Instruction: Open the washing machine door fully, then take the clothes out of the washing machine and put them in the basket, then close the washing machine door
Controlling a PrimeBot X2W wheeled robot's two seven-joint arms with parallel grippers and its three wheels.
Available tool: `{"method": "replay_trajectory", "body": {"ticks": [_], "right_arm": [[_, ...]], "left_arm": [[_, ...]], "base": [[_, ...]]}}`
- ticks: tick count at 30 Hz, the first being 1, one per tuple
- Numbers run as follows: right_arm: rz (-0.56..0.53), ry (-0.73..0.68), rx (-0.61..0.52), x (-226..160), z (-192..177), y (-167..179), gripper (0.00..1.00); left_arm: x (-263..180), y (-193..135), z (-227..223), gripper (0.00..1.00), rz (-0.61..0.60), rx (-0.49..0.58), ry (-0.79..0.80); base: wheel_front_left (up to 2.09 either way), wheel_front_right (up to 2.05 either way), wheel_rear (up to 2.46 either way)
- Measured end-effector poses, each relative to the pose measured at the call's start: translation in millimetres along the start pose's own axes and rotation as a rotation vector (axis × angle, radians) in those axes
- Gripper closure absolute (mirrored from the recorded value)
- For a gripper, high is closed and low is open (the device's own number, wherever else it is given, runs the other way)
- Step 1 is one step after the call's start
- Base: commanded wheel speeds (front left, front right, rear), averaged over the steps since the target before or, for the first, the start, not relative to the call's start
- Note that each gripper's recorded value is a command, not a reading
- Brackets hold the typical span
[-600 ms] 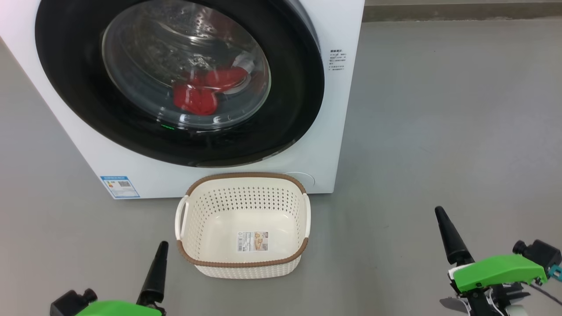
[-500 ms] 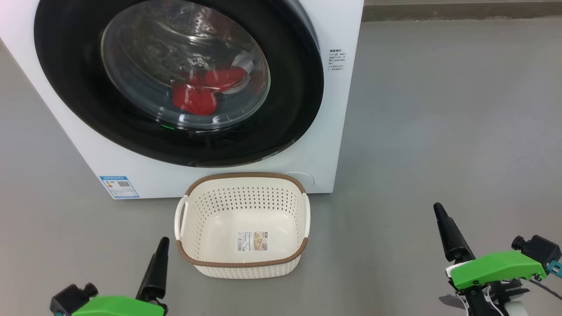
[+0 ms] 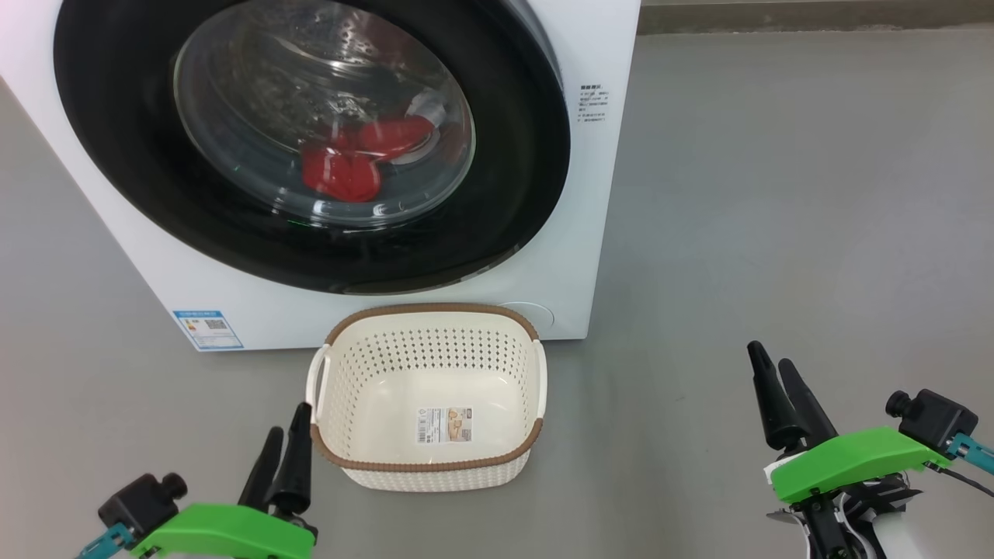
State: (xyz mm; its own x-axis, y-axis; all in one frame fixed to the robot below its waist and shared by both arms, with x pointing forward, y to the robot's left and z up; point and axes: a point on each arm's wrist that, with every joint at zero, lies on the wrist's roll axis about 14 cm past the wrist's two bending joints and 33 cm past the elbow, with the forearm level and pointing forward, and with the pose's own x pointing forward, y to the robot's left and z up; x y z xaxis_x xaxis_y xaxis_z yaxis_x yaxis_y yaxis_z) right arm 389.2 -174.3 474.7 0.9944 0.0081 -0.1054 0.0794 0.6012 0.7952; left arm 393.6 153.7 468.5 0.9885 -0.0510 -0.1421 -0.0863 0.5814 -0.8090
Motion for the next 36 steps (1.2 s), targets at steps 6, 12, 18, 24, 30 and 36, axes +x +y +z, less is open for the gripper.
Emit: {"method": "replay_trajectory", "body": {"ticks": [6,12,18,24,30,36], "right_arm": [[0.018,0.001,-0.075,1,-2,5,0.00],[0.042,-0.019,-0.148,5,3,12,0.00],[0.069,-0.033,-0.218,9,6,21,0.00],[0.089,-0.029,-0.284,8,2,26,0.00],[0.116,-0.048,-0.341,11,6,34,0.00],[0.138,-0.064,-0.400,13,7,40,0.00]], "left_arm": [[3,-5,2,0.00,-0.012,0.088,-0.011],[6,-9,2,0.00,-0.020,0.148,-0.020],[9,-14,2,0.00,-0.030,0.217,-0.027],[12,-21,4,0.00,-0.051,0.295,-0.043],[15,-30,11,0.00,-0.070,0.366,-0.073],[17,-37,15,0.00,-0.086,0.441,-0.101]], "base": [[0.00,0.00,0.00],[0.00,0.00,0.00],[0.00,0.00,0.00],[0.00,0.00,0.00],[0.00,0.00,0.00],[0.00,0.00,0.00]]}}
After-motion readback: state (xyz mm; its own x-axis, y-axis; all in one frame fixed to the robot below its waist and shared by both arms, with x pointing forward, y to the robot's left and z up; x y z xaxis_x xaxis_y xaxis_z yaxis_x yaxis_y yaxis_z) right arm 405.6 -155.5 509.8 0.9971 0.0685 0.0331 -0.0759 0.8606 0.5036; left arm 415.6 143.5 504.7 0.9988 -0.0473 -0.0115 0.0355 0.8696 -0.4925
